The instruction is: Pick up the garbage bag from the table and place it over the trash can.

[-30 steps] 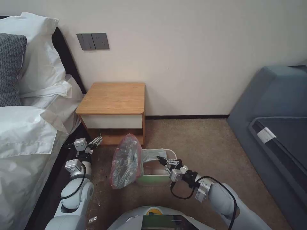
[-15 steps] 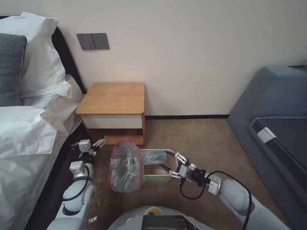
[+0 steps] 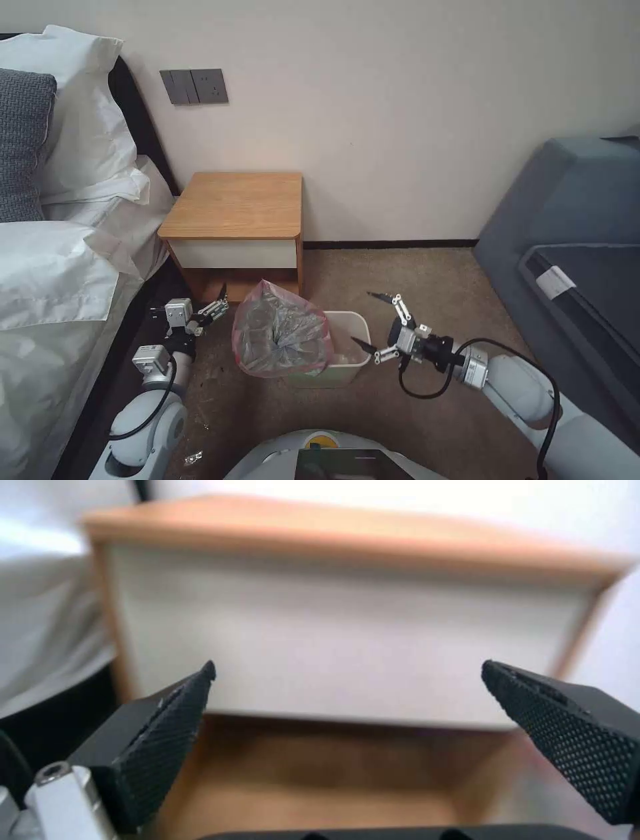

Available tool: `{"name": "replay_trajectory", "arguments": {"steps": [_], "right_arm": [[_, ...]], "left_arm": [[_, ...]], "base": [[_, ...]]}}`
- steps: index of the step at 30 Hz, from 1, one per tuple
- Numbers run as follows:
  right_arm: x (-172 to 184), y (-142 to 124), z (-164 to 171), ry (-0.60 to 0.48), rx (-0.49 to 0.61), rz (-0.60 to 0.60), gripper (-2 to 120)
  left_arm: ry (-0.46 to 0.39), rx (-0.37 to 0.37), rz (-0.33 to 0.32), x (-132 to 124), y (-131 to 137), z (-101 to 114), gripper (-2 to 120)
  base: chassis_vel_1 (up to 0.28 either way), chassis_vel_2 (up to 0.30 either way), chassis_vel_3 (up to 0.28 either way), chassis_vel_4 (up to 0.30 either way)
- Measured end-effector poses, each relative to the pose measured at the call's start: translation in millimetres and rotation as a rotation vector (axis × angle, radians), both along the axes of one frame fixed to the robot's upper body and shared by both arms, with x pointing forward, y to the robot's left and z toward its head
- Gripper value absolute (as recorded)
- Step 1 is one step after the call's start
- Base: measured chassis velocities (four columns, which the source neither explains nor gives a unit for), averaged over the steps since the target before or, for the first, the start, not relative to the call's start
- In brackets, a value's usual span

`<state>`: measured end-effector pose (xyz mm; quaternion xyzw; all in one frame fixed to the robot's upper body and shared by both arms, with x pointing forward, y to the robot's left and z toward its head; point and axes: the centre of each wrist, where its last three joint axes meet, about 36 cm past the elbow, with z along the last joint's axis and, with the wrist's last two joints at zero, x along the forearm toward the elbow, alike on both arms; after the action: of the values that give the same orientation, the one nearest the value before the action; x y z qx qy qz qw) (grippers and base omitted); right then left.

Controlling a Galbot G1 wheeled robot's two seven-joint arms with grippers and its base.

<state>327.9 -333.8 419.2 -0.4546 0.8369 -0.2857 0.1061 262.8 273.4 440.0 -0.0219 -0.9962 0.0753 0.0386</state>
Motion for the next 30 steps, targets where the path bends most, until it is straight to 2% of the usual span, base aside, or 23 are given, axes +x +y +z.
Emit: {"name": "replay_trajectory", "arguments": {"steps": [1,3,4,6,7,8,11,13,15,16,18,20,22,24,25,28,30], "right_arm": [[1,1,-1,-0.008,0.016,-0.010,100],[2,7,-6,-0.024,0.067,-0.041,100],[2,7,-6,-0.024,0.067,-0.041,100],[2,12,-10,-0.033,0.102,-0.056,100],[2,14,-12,-0.036,0.115,-0.061,100],[2,14,-12,-0.036,0.115,-0.061,100],[1,18,-14,-0.044,0.143,-0.070,100],[1,18,-14,-0.046,0.148,-0.072,100],[1,19,-16,-0.047,0.157,-0.076,100],[1,19,-16,-0.047,0.157,-0.076,100],[0,21,-17,-0.044,0.162,-0.075,100],[0,21,-17,-0.043,0.162,-0.074,100],[0,22,-17,-0.044,0.163,-0.072,100],[-1,22,-17,-0.041,0.163,-0.071,100],[-1,22,-17,-0.041,0.163,-0.071,100],[-2,23,-19,-0.035,0.163,-0.069,100],[-2,23,-19,-0.034,0.164,-0.067,100]], "left_arm": [[-0.016,-0.034,-0.022,-2,-3,10,100],[-0.038,-0.166,-0.111,-9,-13,46,99],[-0.038,-0.166,-0.111,-9,-13,46,99],[0.003,-0.268,-0.197,-18,-24,74,100],[0.036,-0.297,-0.228,-23,-29,80,100],[0.036,-0.297,-0.228,-23,-29,80,100],[0.171,-0.361,-0.279,-34,-40,75,99],[0.188,-0.376,-0.288,-37,-44,73,99],[0.207,-0.409,-0.304,-40,-52,53,100],[0.207,-0.409,-0.304,-40,-52,53,100],[0.223,-0.372,-0.299,-40,-58,24,100],[0.236,-0.357,-0.293,-41,-60,18,100],[0.258,-0.313,-0.265,-41,-62,6,100],[0.290,-0.242,-0.182,-38,-63,-8,99],[0.290,-0.242,-0.182,-38,-63,-8,99],[0.309,-0.206,-0.108,-34,-62,-16,95],[0.310,-0.206,-0.098,-34,-63,-16,94]], "base": [[0.000,0.000,0.000,0.000],[0.000,0.000,0.000,0.000],[0.000,0.000,0.000,0.000],[0.000,0.000,0.000,0.000],[0.000,0.000,0.000,0.000],[0.000,0.000,0.000,0.000],[0.000,0.000,0.000,0.000],[0.000,0.000,0.000,0.000],[0.000,0.000,0.000,0.000],[0.000,0.000,0.000,0.000],[0.000,0.000,0.000,0.000],[0.000,0.000,0.000,0.000],[0.000,0.000,0.000,0.000],[0.000,0.000,0.000,0.000],[0.000,0.000,0.000,0.000],[0.000,0.000,0.000,0.000],[0.000,0.000,0.000,0.000]]}}
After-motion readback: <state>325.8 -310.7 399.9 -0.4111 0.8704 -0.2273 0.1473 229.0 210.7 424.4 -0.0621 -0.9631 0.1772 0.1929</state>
